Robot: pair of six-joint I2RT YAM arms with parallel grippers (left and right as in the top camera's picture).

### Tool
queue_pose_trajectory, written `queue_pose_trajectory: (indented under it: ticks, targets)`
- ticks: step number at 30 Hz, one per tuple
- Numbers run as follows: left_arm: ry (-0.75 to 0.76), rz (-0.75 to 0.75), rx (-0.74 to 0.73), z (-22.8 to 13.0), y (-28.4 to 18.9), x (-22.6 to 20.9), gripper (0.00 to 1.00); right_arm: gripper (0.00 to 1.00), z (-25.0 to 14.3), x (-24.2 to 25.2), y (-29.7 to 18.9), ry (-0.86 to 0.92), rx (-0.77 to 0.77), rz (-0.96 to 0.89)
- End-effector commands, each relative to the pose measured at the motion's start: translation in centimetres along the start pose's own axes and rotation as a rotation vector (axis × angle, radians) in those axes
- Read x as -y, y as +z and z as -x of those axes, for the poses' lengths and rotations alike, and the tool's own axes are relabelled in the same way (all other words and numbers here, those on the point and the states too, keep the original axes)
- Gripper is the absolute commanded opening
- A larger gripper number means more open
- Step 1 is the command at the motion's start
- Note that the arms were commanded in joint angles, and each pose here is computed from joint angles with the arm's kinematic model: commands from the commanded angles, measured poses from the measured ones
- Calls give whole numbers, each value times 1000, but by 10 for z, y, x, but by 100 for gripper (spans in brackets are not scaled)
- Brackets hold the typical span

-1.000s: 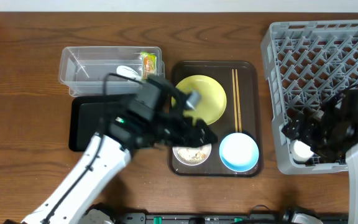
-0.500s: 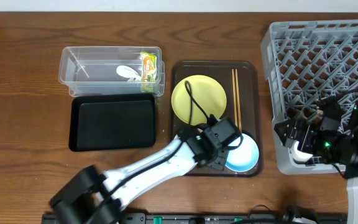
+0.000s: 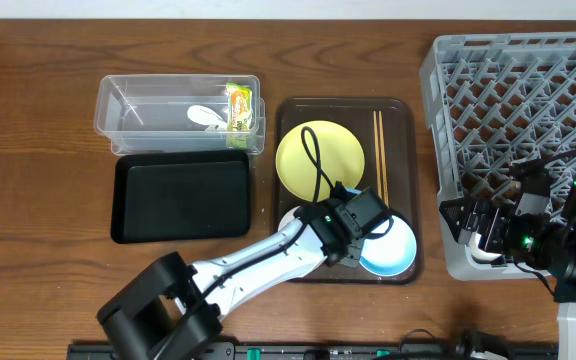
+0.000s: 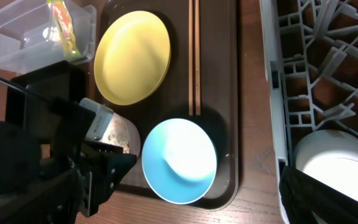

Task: Sort waste into correct bins and load items into the dishwasher rack
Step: 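Grasp the pink rice bowl rim with the left gripper and lift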

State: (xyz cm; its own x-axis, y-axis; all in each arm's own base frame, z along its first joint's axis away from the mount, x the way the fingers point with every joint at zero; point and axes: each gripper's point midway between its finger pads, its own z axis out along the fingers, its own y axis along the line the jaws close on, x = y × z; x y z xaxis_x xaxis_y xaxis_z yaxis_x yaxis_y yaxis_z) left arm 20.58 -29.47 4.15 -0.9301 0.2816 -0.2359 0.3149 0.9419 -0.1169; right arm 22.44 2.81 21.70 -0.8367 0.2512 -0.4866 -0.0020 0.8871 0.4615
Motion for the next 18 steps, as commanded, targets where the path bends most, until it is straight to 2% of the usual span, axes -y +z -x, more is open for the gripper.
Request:
queue_pose_trajectory:
  ticks: [1, 7, 9, 12, 18]
  targets:
    - [-3, 50, 3, -1, 5, -10, 35, 98, 4, -5, -4, -25, 17, 20]
    - [8, 73, -36, -9, 21, -12, 33, 98, 4, -5, -4, -25, 17, 20]
    - [8, 75, -39, -9, 24, -12, 25, 98, 4, -5, -4, -25, 17, 20]
    - [8, 63, -22, -4, 18, -9, 6, 98, 4, -5, -4, -25, 17, 20]
    - [-30, 40, 33, 19, -20, -24, 6, 98, 4, -5, -4, -25, 17, 19]
